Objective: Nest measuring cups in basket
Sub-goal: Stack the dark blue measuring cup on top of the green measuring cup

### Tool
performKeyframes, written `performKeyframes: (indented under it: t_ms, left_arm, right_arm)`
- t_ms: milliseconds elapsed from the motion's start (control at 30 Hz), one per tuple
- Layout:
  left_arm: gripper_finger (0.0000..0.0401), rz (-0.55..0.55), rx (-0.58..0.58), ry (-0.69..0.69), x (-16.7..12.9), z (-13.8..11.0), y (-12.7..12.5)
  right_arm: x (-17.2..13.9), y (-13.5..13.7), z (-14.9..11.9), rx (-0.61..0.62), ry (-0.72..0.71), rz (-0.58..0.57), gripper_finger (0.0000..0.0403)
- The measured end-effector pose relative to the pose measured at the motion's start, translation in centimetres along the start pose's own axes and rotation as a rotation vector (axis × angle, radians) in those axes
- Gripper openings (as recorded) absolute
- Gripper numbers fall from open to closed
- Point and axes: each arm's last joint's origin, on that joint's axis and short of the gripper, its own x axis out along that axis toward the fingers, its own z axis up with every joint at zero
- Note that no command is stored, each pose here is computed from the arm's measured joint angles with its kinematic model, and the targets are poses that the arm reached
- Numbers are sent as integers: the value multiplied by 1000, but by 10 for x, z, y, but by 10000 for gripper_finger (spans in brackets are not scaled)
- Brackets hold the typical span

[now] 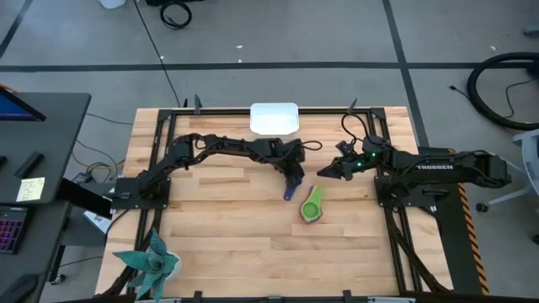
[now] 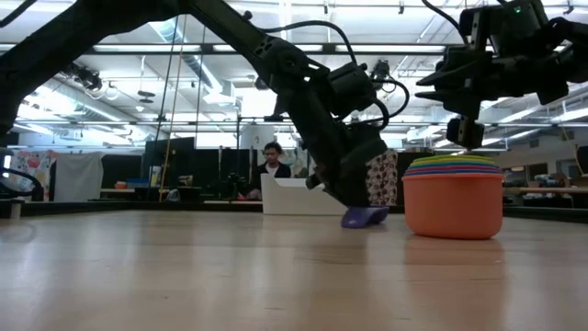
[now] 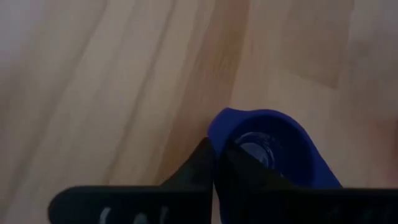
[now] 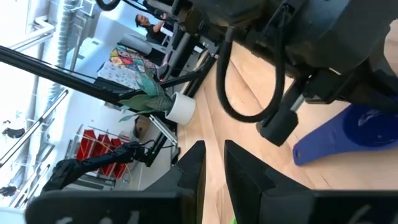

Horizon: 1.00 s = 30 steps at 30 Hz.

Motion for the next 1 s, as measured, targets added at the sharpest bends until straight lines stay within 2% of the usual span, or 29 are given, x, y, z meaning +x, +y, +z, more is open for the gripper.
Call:
performKeyframes:
  t_ms: [233, 367, 467, 600, 700, 833, 1000]
  left_arm:
    - [17, -3, -147, 20, -27, 8, 25]
    - [17, 7, -180, -5, -78, 30, 35]
    - [17, -2, -235, 34, -108, 39, 33]
    - [16, -24, -288, 36, -147, 54, 10]
    - [16, -68, -229, 21, -165, 60, -24]
    - [16, -123, -136, -85, -169, 63, -68]
    - [16, -122, -140, -138, -158, 58, -101]
  right_arm:
    - [0, 3, -1, -13, 73, 74, 49]
    - [-1, 4, -3, -86, 123, 116, 41]
    - [-1, 4, -3, -109, 130, 124, 40]
    - [-1, 4, -3, -125, 128, 124, 38]
    - [-1, 4, -3, -161, 126, 126, 33]
    - [-2, 6, -1, -217, 130, 155, 21]
    - [-5, 8, 3, -257, 158, 234, 6]
